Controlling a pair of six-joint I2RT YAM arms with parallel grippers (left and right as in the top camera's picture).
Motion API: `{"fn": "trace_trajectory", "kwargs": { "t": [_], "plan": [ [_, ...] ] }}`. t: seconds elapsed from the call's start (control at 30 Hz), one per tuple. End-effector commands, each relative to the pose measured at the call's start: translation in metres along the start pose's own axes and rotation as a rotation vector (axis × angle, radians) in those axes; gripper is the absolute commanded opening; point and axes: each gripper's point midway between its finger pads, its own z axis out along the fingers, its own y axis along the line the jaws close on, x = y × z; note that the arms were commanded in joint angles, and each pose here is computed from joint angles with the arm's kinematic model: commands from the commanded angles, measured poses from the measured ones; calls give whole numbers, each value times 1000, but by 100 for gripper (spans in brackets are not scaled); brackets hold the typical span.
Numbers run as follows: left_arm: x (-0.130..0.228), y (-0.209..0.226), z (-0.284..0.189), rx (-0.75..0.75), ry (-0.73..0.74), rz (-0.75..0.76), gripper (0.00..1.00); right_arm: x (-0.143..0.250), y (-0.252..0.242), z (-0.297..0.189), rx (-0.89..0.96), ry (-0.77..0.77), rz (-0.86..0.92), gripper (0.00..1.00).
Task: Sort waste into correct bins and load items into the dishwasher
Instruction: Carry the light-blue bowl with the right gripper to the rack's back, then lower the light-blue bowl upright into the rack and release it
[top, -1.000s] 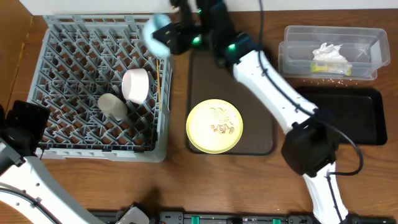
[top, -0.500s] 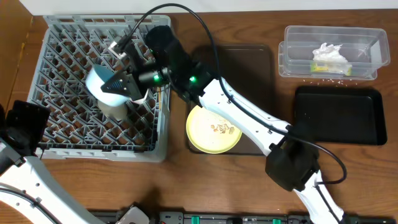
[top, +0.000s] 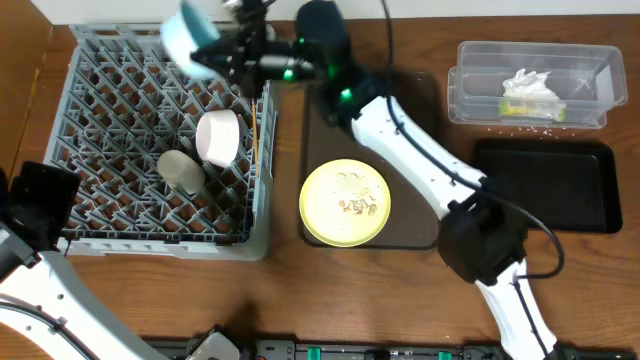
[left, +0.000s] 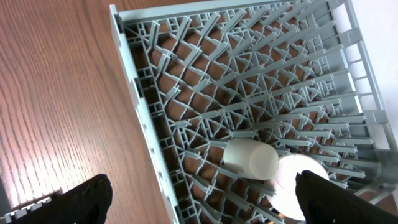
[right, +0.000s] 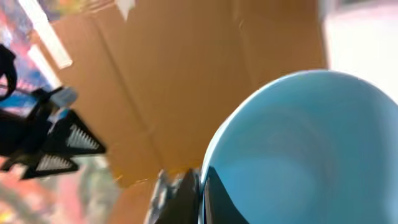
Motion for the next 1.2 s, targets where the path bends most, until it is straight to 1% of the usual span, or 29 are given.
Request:
{"fn": "trace_trajectory", "kwargs": {
  "t": [0.0, 0.1, 0.2, 0.37, 0.43, 0.6, 0.77, 0.93, 1.17],
  "plan": [
    [-2, 1, -1, -6, -6, -5, 95, 33, -34, 4, 24, -13, 93, 1],
    [-2, 1, -1, -6, -6, -5, 95, 48, -52, 3, 28, -45, 146, 1],
    [-2, 1, -1, -6, -6, -5, 95, 70, -69, 4, 51, -36, 185, 1],
    [-2, 1, -1, -6, -6, -5, 95, 97, -84, 5, 66, -12, 235, 1],
    [-2, 1, -1, -6, -6, -5, 95, 102, -88, 5, 69, -18, 246, 1],
    [-2, 1, -1, -6, -6, -5, 95, 92, -87, 4, 50, -91, 268, 1],
    [-2, 1, -1, -6, -6, -5, 95, 86, -90, 8, 84, -139, 304, 1],
    [-2, 1, -1, -6, -6, -5, 95, 92, -79, 19, 73, -133, 308, 1],
    [-2, 1, -1, -6, -6, -5, 95, 113, -86, 23, 100, -98, 347, 1]
  ]
}}
